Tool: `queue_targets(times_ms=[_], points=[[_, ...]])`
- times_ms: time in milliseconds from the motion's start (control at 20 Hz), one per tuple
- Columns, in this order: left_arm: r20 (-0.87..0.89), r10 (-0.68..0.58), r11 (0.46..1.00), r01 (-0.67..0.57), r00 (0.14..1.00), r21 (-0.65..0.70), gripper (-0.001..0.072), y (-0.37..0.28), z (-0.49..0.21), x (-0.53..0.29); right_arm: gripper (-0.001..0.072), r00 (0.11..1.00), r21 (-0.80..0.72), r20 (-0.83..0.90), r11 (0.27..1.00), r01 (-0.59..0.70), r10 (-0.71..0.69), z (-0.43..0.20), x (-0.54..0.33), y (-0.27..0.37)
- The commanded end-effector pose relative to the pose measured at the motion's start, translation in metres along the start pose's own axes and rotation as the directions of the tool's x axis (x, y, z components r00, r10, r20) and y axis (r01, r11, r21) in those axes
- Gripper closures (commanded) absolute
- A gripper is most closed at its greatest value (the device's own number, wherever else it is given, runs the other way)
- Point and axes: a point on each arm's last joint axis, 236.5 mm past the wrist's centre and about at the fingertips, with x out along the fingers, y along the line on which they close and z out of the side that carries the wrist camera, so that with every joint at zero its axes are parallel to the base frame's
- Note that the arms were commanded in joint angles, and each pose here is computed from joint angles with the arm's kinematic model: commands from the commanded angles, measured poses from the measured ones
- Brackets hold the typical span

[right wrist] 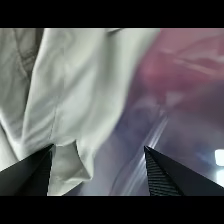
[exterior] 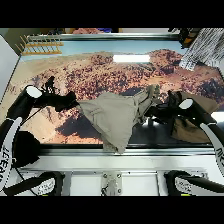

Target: Fold the clothes and pants, and hang the long-sleeved shirts on hangers.

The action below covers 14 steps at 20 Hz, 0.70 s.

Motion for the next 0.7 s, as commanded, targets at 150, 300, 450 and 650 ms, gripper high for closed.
queue_targets(times_ms=[150, 300, 450, 650], points=[[0.008, 0.002, 1.000, -0.002, 1.000, 0.001, 0.0697, 0.001, 0.003, -0.003, 0.0353, 1.000, -0.024, 0.017, 0.999, -0.025, 0.026, -0.004, 0.040, 0.024], [0.016, -0.002, 1.000, 0.002, 1.000, 0.001, 0.0697, -0.001, 0.006, -0.009, 0.0687, 0.998, -0.100, 0.043, 0.994, -0.040, 0.044, 0.003, 0.024, 0.031], [0.179, -0.060, 0.997, 0.051, 0.982, 0.053, 0.0698, -0.029, 0.049, -0.077, 0.0688, 0.988, -0.281, 0.141, 0.960, -0.014, 0.056, 0.035, -0.055, 0.053], [0.524, -0.224, 0.957, 0.085, 0.821, 0.277, 0.0698, -0.118, 0.076, -0.255, 0.0688, 0.849, -0.448, 0.500, 0.890, 0.085, 0.170, 0.069, -0.254, 0.120]])
